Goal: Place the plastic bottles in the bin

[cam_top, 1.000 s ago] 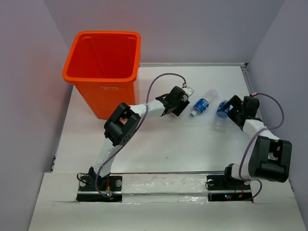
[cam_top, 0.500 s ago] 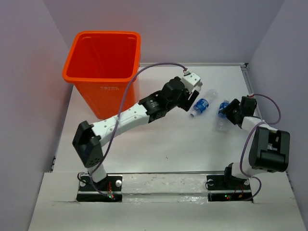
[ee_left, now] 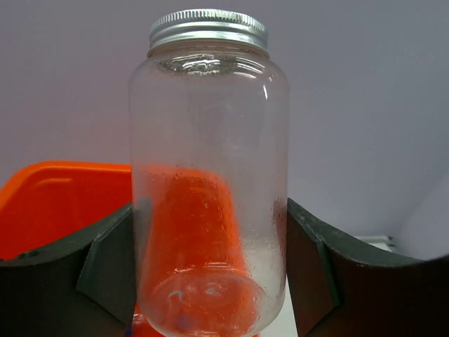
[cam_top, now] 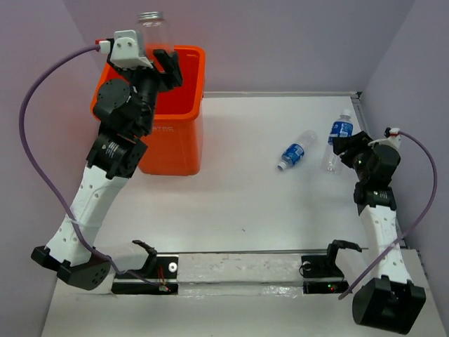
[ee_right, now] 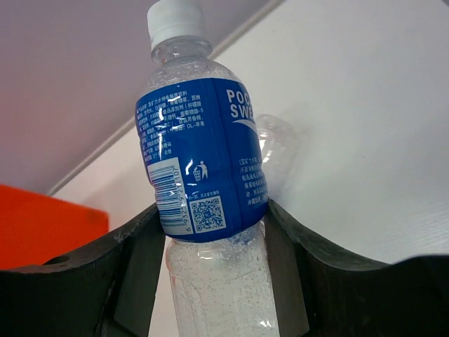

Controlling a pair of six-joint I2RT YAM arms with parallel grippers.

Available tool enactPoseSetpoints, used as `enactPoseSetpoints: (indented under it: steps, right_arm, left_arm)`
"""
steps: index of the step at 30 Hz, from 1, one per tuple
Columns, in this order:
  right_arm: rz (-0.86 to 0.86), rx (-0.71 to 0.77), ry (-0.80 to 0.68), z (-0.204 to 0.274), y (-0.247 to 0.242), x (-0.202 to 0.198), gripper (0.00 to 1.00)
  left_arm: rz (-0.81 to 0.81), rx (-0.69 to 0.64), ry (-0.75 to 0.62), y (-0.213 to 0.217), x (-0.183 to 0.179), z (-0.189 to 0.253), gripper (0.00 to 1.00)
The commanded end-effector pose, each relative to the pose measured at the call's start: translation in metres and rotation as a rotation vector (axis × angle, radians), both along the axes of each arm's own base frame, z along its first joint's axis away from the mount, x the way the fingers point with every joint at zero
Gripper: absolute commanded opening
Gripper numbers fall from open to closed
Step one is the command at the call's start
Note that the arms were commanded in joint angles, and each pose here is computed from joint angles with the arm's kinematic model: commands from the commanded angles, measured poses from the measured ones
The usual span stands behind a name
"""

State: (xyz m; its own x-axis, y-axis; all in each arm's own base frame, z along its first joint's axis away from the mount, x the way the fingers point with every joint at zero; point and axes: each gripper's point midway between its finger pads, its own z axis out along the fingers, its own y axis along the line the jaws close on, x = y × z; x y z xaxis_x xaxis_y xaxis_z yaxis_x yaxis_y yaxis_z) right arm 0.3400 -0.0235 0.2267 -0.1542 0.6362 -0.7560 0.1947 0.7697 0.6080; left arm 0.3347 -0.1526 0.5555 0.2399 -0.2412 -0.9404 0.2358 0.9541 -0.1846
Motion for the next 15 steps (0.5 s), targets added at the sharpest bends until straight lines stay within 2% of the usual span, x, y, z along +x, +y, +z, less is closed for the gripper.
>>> enactPoseSetpoints:
  steps: [1,2,3,4,6,8,9,12,14,15]
  right_arm:
    - [0.187,0.028,-0.152,0.066,0.047,-0.02,0.36]
    - [0.215,0.026,-0.183,0.081,0.056,-0.022,0.36]
    - [0.247,0.017,-0.239,0.111,0.065,-0.026,0.36]
    - [0.277,0.014,-0.27,0.127,0.074,-0.028,0.36]
    - [0.373,0.002,-0.369,0.176,0.107,-0.037,0.36]
    - [0.449,-0.001,-0.389,0.194,0.137,-0.033,0.36]
    - [0.471,-0.002,-0.453,0.225,0.146,-0.036,0.36]
    - [0.565,0.006,-0.48,0.246,0.19,-0.028,0.36]
    - [0.59,-0.015,-0.552,0.283,0.21,-0.031,0.36]
    - [0.658,-0.009,-0.567,0.286,0.242,-0.027,0.36]
  left_arm:
    - [0.161,0.014,0.14,0.047,0.042,-0.051,0.61]
    - [0.186,0.014,0.159,0.055,0.046,-0.059,0.68]
    - [0.212,0.01,0.199,0.061,0.054,-0.076,0.79]
    - [0.237,0.009,0.223,0.068,0.057,-0.086,0.97]
    - [0.288,0.004,0.247,0.082,0.057,-0.095,0.99]
    - [0.271,-0.007,0.245,0.083,0.05,-0.097,0.99]
    - [0.258,-0.009,0.246,0.081,0.047,-0.098,0.99]
    - [0.212,-0.032,0.251,0.079,0.03,-0.095,0.99]
    - [0.155,-0.044,0.26,0.072,0.019,-0.098,0.99]
    - [0.13,-0.06,0.237,0.074,0.004,-0.091,0.99]
